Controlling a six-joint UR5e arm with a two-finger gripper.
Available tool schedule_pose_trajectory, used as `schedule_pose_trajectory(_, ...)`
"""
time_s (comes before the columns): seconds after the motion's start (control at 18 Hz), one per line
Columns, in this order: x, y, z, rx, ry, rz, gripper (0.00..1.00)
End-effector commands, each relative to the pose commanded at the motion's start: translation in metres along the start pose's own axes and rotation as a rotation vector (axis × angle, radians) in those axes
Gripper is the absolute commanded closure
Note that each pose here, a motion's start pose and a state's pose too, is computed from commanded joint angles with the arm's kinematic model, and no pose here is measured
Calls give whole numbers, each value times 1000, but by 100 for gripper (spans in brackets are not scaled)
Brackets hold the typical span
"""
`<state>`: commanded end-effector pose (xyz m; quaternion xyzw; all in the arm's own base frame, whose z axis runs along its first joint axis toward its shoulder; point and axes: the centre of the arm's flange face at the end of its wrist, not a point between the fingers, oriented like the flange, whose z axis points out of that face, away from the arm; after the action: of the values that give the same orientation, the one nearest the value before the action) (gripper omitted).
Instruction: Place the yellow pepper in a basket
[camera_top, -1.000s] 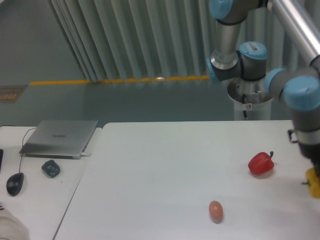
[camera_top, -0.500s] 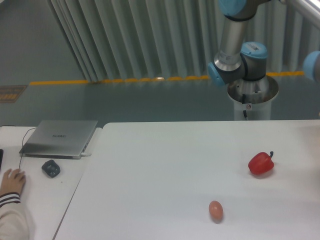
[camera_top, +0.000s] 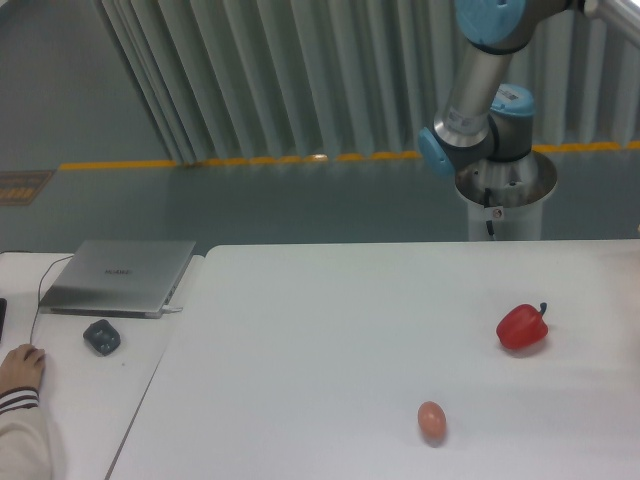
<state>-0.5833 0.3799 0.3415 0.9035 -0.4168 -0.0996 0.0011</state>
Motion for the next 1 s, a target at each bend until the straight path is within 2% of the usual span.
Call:
schedule_pose_trajectory(0.17,3,-2,-7,-1,-6,2,0)
schedule_pose_trajectory(0.39,22,7,-17,-7,-4,-41,0)
schedule_pose_trajectory(0.72,25,-4,-40,24,-36,-73,0)
schedule_pose_trajectory(1.0,31,-14,-43,107,53,-72,0)
